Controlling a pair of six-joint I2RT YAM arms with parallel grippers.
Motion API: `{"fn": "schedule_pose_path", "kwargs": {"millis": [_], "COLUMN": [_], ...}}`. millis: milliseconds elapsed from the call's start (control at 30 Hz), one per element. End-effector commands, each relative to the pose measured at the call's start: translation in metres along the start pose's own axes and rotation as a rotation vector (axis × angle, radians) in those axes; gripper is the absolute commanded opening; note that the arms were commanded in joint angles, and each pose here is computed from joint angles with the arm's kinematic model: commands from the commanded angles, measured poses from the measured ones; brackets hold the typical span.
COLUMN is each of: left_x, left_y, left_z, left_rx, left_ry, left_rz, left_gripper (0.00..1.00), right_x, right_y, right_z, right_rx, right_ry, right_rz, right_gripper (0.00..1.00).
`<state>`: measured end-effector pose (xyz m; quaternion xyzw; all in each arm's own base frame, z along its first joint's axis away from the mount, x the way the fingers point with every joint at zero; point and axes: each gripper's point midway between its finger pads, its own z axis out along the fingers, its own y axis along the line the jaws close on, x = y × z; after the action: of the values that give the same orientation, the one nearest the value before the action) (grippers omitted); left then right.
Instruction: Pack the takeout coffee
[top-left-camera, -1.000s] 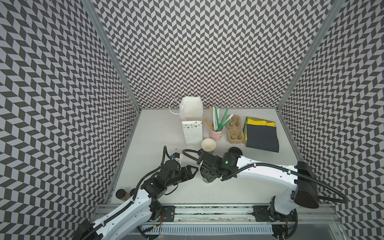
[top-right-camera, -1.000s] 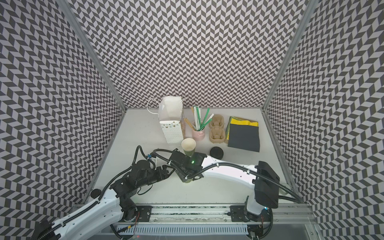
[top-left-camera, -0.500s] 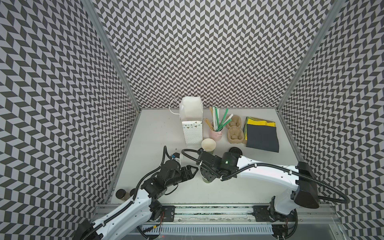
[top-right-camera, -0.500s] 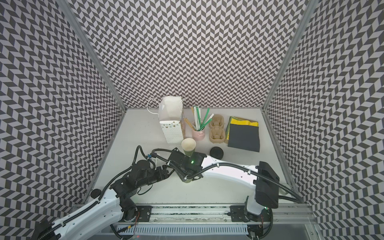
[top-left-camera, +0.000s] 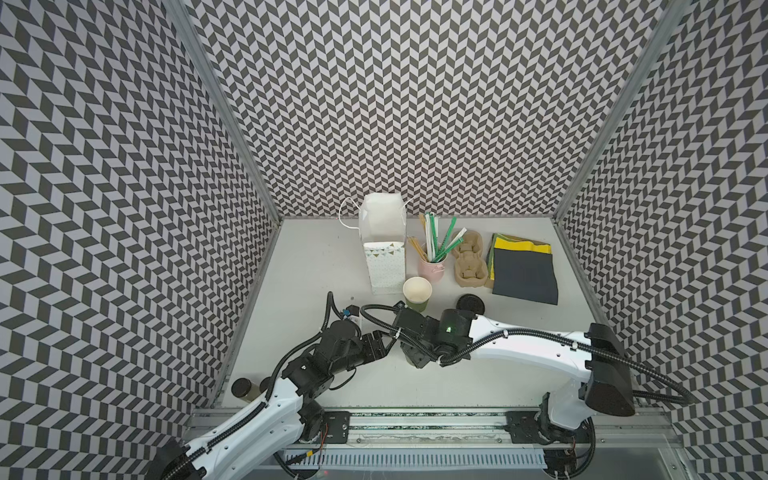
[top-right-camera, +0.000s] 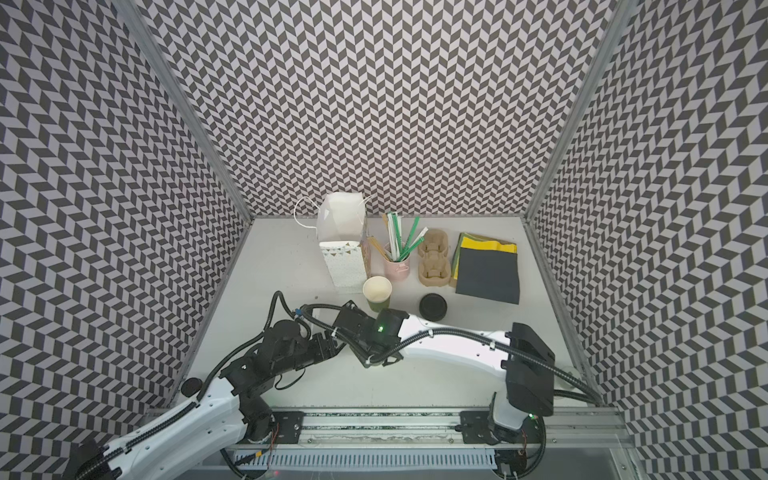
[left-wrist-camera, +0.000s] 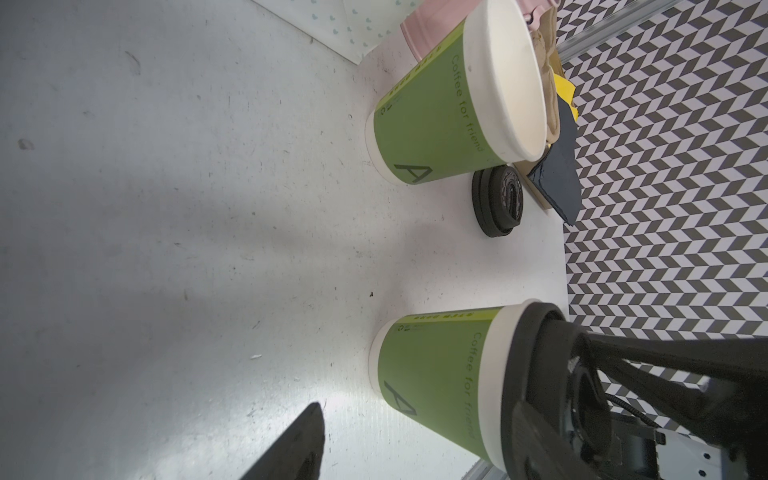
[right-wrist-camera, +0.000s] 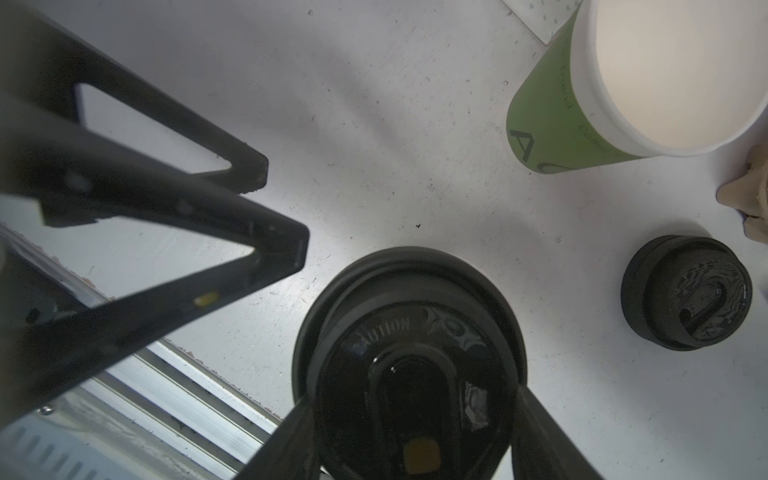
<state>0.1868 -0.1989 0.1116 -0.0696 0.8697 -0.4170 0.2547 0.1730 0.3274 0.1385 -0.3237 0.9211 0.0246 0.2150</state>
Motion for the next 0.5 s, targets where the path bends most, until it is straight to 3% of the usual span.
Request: {"fn": "schedule_pose_path", "kwargs": {"millis": [0,300,467], "left_x": [-0.007,-0.007,-0.003], "left_y": [-0.006,-0.008,-0.007], "left_z": [-0.003,-0.004,-0.001], "left_rx": [0.006,0.01,0.021], "left_ry": [-0.026,-0.023,-0.006], "left_rz": [0.01,0.013,0.004], "left_gripper": [0.72,0.72,0.72], "right_x": [0.002,0.015,0.032], "right_y": [-0.005,0.012,0.007], "right_z": [0.002,0.009,0.021], "right_rx": [0.027,-0.081,-0.069], "right_ry": [-0.011,0.041,0.107], "right_rz": [0.004,-0.009,-0.012], "right_gripper": [0.41,0.41,0.41]}}
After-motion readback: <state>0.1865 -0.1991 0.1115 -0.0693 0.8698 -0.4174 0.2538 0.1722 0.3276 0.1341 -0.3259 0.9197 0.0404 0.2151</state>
